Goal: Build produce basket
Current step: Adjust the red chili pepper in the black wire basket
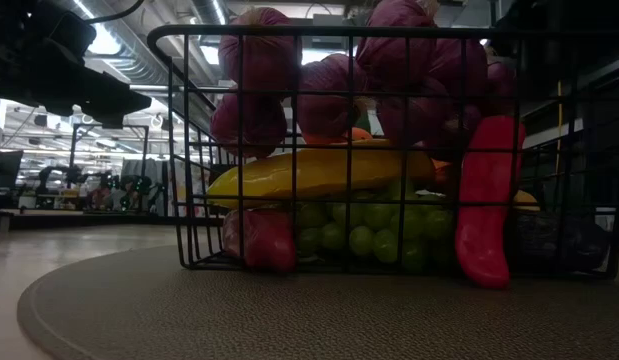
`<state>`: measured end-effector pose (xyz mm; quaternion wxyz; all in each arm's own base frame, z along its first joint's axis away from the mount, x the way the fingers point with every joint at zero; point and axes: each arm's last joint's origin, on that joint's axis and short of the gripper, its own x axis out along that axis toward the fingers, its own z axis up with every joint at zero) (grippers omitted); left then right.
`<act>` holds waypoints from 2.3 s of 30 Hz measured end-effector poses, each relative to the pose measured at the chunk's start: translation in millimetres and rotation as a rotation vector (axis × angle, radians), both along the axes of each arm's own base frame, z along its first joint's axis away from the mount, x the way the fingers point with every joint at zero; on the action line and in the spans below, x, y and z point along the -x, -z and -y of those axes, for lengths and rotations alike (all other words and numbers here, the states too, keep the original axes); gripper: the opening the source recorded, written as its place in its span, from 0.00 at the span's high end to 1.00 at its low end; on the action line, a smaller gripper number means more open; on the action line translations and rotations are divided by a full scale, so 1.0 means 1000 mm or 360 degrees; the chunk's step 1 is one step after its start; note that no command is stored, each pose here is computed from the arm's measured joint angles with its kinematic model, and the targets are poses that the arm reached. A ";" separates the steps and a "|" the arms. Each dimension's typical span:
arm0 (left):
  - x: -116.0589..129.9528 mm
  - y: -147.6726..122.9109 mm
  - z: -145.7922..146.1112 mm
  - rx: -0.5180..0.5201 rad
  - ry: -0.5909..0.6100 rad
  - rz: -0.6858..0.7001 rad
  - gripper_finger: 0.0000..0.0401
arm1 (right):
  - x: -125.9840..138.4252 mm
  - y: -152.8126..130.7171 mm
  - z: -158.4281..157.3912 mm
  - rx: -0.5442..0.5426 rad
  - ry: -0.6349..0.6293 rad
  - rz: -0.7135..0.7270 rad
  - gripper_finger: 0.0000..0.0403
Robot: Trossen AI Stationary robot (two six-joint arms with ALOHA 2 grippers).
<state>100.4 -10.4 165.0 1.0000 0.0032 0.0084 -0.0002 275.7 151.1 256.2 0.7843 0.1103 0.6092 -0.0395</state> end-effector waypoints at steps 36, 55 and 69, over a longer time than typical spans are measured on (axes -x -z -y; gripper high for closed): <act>0.000 0.000 0.000 0.0000 0.0000 0.0000 0.53 | -0.008 0.025 0.004 0.0205 0.0421 0.0077 0.64; 0.000 0.000 0.000 0.0000 0.0000 0.0000 0.53 | -0.013 0.023 -0.001 0.0084 0.0401 0.0138 0.98; 0.000 0.000 0.000 0.0000 0.0000 0.0001 0.53 | -0.019 -0.018 -0.020 -0.0001 0.0268 0.0300 0.99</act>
